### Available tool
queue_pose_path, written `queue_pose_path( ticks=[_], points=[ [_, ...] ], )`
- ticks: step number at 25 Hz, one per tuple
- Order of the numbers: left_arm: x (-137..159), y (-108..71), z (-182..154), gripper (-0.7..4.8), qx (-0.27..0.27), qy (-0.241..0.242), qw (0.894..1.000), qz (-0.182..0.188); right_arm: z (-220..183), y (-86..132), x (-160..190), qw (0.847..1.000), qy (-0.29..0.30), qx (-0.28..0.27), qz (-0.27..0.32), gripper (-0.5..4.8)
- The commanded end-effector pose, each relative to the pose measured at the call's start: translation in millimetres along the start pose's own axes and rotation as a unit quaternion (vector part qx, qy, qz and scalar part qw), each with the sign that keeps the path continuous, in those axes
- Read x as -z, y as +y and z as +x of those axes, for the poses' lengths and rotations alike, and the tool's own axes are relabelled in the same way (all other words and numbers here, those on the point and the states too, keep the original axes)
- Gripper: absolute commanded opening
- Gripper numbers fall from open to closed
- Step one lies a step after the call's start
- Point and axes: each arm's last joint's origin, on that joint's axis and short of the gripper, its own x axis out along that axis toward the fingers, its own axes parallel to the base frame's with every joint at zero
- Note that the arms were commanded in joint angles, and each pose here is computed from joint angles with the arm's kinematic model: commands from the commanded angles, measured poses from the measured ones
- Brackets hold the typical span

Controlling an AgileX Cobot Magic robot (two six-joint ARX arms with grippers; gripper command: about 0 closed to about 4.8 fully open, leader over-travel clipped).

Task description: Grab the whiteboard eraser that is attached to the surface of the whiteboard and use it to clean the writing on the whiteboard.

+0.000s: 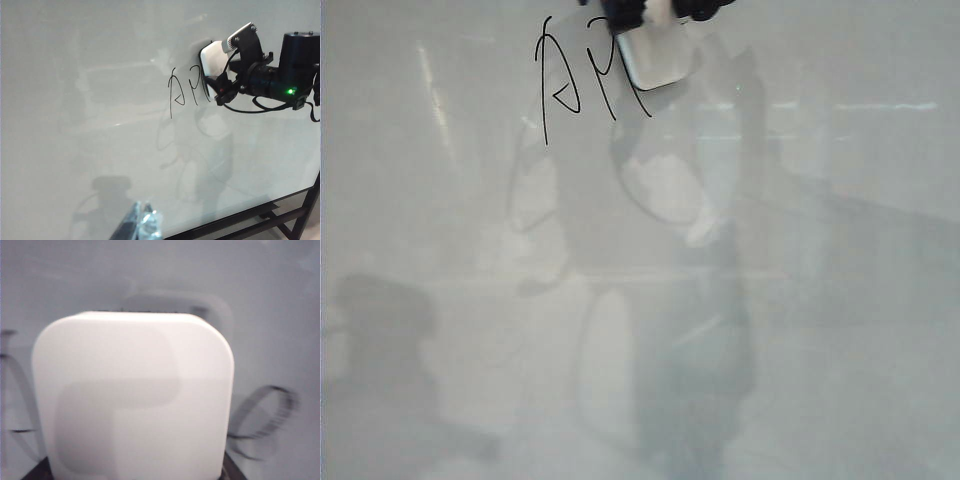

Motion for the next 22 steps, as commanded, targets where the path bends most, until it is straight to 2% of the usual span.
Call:
queue_pose_path(
  ticks=[1,8,12,18,22],
  points=[
    [-1,-0.7,0,-0.05,-0.002,-0.003,1.0,0.001,-2,-2,-10,0.999,-0.032,0.008,0.019,2.06],
    [-1,-1.1,0,-0.05,0.0,-0.003,1.0,0.001,-1,-1,-9,0.999,-0.029,0.012,0.011,2.06],
    [-1,-1.2,0,-0.05,0.001,-0.003,1.0,0.001,1,-6,-8,0.999,-0.02,0.037,-0.019,2.06],
    [-1,-1.2,0,-0.05,0.0,-0.003,1.0,0.001,4,-16,-5,0.997,-0.003,0.075,-0.028,2.06],
    [-1,-1.2,0,-0.05,0.0,-0.003,1.0,0.001,4,-18,-4,0.995,0.004,0.085,-0.061,2.06]
  ],
)
